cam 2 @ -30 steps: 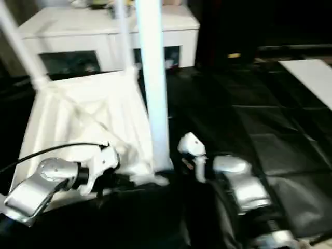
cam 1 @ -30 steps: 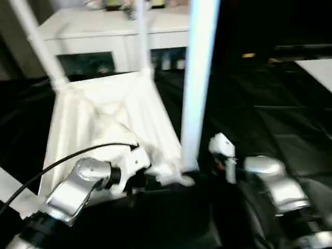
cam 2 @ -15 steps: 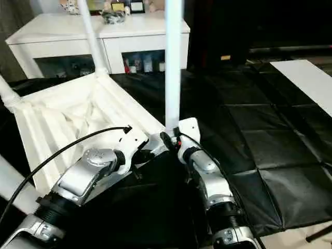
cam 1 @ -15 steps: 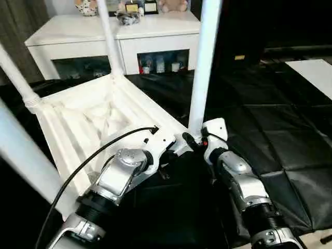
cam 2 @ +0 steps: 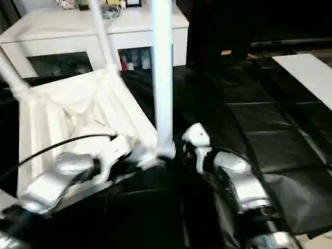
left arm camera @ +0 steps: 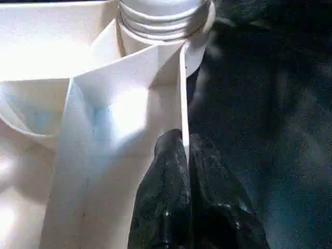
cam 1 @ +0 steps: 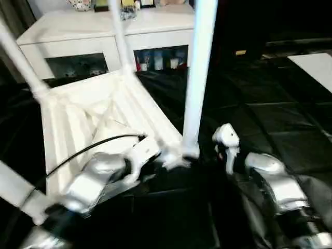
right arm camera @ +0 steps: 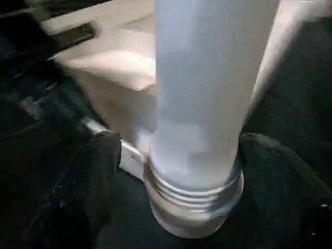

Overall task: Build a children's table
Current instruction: Rotate leg to tighten

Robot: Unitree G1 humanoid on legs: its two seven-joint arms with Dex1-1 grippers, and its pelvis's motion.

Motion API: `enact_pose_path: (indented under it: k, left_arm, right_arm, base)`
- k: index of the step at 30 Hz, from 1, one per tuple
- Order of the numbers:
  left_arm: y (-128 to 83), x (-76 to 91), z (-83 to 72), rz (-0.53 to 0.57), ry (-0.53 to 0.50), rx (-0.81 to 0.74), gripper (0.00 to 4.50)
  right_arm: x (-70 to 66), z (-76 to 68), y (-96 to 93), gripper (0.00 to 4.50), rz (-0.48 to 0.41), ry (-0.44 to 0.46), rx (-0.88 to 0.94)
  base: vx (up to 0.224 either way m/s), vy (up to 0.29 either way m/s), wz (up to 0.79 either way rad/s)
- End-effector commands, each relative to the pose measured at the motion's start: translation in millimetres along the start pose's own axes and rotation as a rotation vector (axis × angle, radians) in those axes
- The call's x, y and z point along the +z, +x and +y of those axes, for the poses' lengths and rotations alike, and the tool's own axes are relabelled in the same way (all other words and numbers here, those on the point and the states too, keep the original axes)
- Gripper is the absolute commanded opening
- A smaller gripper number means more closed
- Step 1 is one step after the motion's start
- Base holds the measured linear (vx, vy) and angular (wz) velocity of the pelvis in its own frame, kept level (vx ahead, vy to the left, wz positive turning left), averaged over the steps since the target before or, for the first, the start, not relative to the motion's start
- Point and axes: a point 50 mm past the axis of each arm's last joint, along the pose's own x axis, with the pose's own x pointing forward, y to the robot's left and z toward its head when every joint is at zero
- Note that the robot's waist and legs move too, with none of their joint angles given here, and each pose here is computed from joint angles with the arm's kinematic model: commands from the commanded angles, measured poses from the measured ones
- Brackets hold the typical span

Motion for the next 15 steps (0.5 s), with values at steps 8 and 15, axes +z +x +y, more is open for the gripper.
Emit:
enact_pose_path:
  k: [8,15]
  left_arm:
    - [-8,9.3,-15.0,-0.053,0.038,-0.184,0.00]
    - [-9,8.5,-14.3,-0.046,0.042,-0.187,0.00]
  right_arm:
    - [2.4,9.2,0.3,3.80,0.034,-0.051,0.181]
    - [0.1,9.8,1.0,3.44,0.044,-0.035,0.205]
  base:
    - [0.000,0.000,0.00]
    - [0.000,0.000,0.00]
